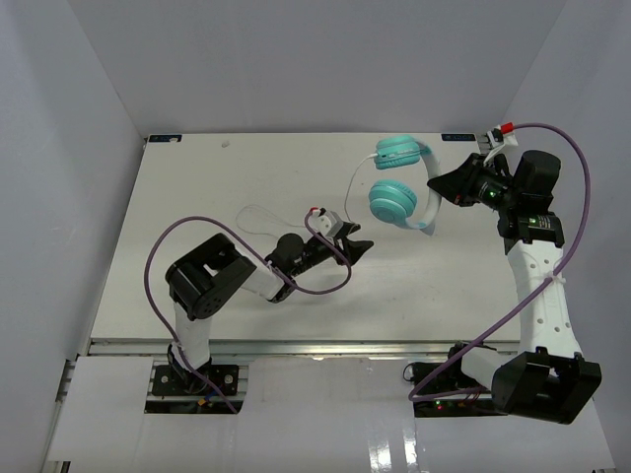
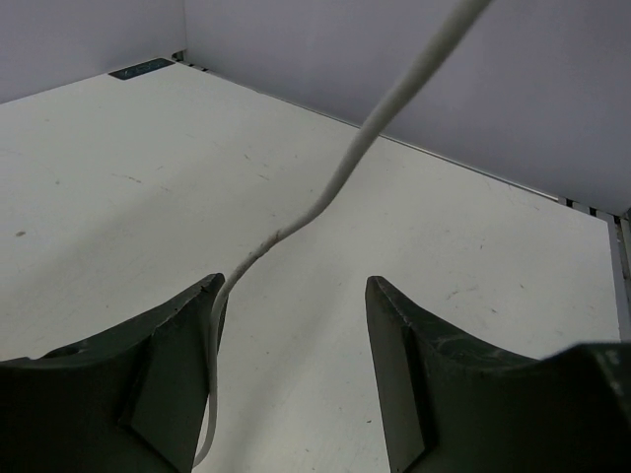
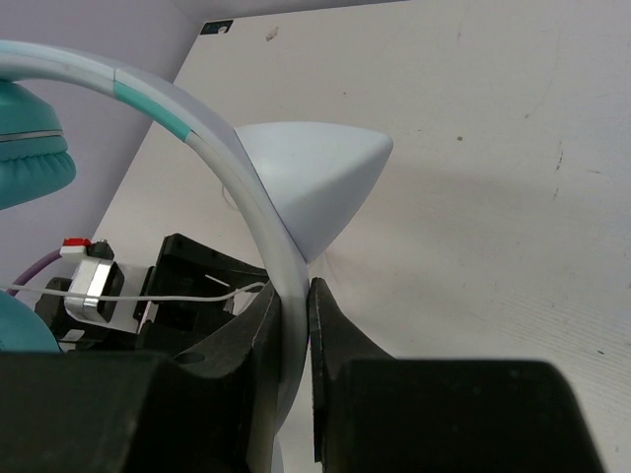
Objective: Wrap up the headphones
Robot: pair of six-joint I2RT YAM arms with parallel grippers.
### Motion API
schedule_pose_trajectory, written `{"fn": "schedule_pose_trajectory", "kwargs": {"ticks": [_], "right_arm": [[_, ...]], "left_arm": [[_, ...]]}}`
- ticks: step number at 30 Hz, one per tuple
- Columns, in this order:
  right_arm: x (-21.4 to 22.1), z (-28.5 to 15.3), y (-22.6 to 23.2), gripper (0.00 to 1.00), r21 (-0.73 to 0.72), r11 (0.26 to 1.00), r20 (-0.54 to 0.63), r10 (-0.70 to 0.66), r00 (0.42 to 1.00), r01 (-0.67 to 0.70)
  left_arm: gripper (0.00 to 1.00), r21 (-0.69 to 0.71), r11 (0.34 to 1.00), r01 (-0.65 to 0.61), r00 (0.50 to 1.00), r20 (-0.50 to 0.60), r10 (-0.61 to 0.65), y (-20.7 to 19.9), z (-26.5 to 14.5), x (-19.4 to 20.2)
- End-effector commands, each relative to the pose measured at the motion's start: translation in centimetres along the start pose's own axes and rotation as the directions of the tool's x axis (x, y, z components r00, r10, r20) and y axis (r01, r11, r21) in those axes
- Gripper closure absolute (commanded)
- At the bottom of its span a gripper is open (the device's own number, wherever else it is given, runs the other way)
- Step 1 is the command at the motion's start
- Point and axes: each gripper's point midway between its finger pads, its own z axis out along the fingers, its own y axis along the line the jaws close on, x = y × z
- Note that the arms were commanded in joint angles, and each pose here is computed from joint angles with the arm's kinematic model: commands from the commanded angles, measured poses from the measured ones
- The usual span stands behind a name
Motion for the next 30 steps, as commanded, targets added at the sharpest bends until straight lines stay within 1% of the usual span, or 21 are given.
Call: {"fn": "schedule_pose_trajectory", "kwargs": {"ticks": [1,3,5,9,14,15,18,20,22,24,30], "right_arm": [[-3.5,-1.1,3.2,0.92,-0.070,0.996,0.093,-0.053,0.994,0.060],[-3.7,-1.2,3.4,0.92,-0.074,0.995,0.098,-0.054,0.994,0.062],[-3.9,-1.4,3.7,0.92,-0.079,0.995,0.102,-0.058,0.993,0.067],[-4.1,-1.7,4.0,0.92,-0.077,0.994,0.112,-0.073,0.991,0.082],[-3.9,-1.7,3.7,0.92,-0.063,0.993,0.117,-0.096,0.989,0.104],[-3.8,-1.7,3.7,0.92,-0.065,0.992,0.115,-0.097,0.989,0.104],[-3.7,-1.7,3.7,0.92,-0.068,0.991,0.114,-0.107,0.988,0.116],[-3.7,-1.8,3.8,0.92,-0.070,0.990,0.118,-0.118,0.986,0.126],[-3.8,-2.0,4.0,0.92,-0.071,0.988,0.123,-0.131,0.984,0.140],[-3.8,-2.0,4.0,0.92,-0.070,0.986,0.125,-0.140,0.982,0.149],[-3.8,-2.2,3.8,0.92,-0.052,0.983,0.127,-0.170,0.977,0.178]], "left_arm": [[0.32,0.004,0.999,-0.053,0.978,0.200,0.051,-0.4,0.6,-5.2],[0.35,-0.002,0.998,-0.061,0.980,0.191,0.060,-0.3,0.6,-4.9],[0.41,-0.004,0.998,-0.070,0.981,0.180,0.069,-0.3,0.5,-4.6],[0.50,-0.002,0.997,-0.078,0.983,0.164,0.077,-0.6,-0.5,-4.2],[0.54,0.042,0.992,-0.123,0.982,0.151,0.115,-1.8,-2.3,-4.7],[0.57,0.050,0.990,-0.130,0.982,0.141,0.121,-2.1,-2.7,-4.5],[0.69,0.089,0.980,-0.178,0.978,0.123,0.166,-2.9,-4.0,-4.2],[0.72,0.104,0.976,-0.193,0.978,0.103,0.182,-3.3,-5.0,-3.7],[0.78,0.113,0.974,-0.197,0.978,0.097,0.187,-3.6,-5.7,-3.4],[0.81,0.117,0.974,-0.195,0.979,0.091,0.185,-3.8,-6.1,-3.3],[0.97,0.155,0.973,-0.173,0.985,0.051,0.167,-4.4,-6.4,-2.7]]}}
